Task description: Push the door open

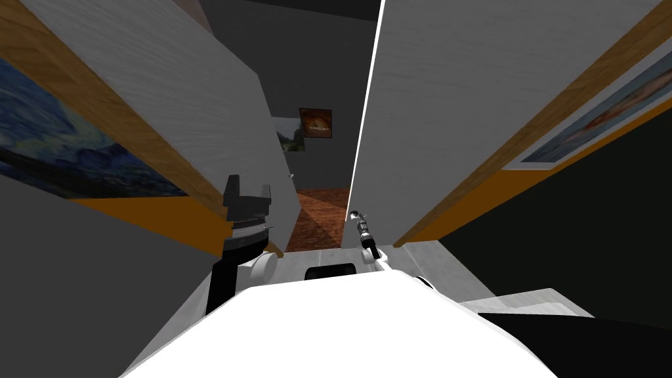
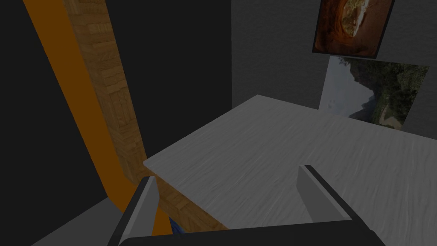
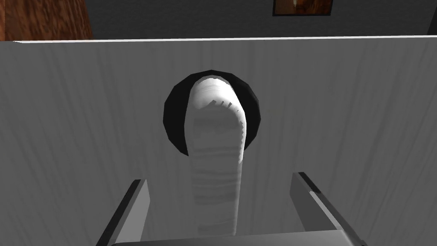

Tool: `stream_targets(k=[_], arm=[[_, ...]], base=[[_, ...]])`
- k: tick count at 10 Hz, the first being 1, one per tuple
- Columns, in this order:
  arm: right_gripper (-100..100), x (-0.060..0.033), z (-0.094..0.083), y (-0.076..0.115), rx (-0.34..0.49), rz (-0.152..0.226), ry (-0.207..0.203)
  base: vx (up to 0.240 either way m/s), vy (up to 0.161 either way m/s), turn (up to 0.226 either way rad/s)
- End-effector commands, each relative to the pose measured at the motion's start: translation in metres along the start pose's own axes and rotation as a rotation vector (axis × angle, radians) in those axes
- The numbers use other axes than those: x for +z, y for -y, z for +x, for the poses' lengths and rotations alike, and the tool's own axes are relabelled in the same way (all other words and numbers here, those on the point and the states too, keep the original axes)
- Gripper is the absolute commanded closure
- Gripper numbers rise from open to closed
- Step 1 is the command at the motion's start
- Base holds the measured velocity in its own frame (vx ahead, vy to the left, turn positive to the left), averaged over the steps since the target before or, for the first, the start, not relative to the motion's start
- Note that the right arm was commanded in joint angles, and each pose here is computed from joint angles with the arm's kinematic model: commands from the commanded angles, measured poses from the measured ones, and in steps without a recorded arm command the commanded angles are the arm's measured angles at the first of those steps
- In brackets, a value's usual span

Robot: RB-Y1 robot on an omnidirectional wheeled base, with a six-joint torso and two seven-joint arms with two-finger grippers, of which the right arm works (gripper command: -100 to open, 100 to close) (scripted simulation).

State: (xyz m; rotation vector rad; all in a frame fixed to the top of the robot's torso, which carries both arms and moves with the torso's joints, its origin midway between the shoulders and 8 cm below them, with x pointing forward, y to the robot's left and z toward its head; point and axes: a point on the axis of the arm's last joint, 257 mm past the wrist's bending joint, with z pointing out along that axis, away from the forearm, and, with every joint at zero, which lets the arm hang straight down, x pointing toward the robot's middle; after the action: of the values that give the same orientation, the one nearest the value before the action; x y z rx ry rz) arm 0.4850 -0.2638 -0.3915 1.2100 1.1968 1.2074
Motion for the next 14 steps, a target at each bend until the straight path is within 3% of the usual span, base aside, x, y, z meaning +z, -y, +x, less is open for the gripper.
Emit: stream_targets(k=[1, 2, 3, 8, 14], arm=[[-100, -0.001, -0.001, 0.0, 0.0, -0.001, 0.004], [-100, -0.0007, -0.001, 0.0, 0.0, -0.001, 0.002], [100, -0.0007, -0.001, 0.0, 0.0, -0.001, 0.002], [100, -0.0007, -0.001, 0.0, 0.0, -0.001, 0.002], [100, -0.0009, -0.034, -0.002, -0.002, -0.003, 0.08]], base=[[0.178, 0.007, 0.023], [0.077, 0.001, 0.005], [-0.009, 0.0, -0.003], [-0.007, -0.001, 0.004], [0.175, 0.045, -0.038]])
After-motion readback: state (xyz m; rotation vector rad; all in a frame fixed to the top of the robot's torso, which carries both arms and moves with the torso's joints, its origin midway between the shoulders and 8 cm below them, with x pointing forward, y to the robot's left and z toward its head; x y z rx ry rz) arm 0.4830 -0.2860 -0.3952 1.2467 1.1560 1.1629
